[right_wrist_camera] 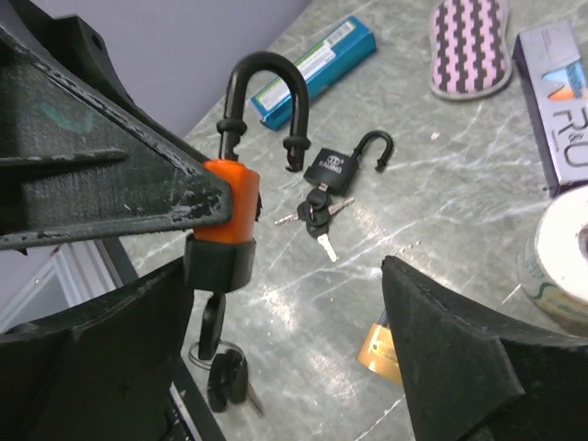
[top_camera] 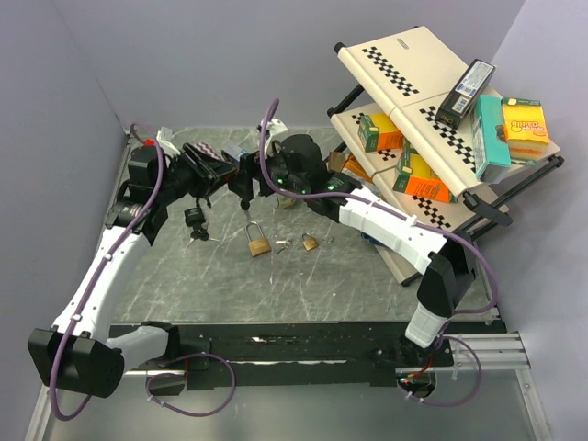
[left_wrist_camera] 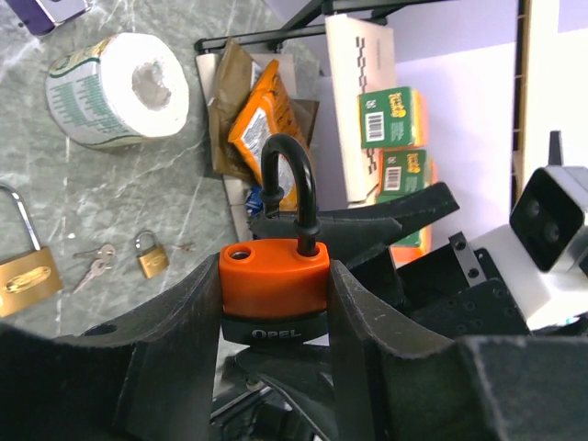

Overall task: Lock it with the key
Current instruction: Lock the lock.

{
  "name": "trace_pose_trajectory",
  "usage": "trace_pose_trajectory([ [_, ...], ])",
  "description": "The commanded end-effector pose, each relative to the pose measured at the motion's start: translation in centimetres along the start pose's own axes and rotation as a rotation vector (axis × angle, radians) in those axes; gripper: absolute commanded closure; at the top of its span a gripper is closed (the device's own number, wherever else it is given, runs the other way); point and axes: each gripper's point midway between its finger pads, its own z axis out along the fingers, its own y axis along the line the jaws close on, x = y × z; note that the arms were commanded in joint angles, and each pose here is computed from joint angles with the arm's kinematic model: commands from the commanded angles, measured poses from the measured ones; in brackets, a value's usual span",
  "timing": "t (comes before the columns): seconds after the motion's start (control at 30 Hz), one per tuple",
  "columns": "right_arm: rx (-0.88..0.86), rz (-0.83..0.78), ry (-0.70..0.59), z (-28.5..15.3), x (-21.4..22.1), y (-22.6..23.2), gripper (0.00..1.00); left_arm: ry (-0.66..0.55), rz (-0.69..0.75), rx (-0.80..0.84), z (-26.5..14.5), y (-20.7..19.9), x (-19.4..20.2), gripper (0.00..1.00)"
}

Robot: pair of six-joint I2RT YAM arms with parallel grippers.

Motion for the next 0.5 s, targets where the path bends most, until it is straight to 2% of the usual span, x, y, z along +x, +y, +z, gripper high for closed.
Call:
trace_pose_trajectory([
  [0.0,0.025,-0.025,-0.109,0.6,-3.6,0.4,0.18,-0.037,-0.017,0.120,-1.3,-3.3,-0.5,0.99],
  [0.37,-0.032,-0.016,-0.123,1.6,-3.9,1.4,0.39,-0.002,-0.056,0.140,-1.5,-3.3,0.3,0.99],
  [0.47,-0.057,-0.019,-0.116,1.6,-3.7,1.8,0.54,0.012,-0.074,0.140,-1.4,-3.1,0.6,0.99],
])
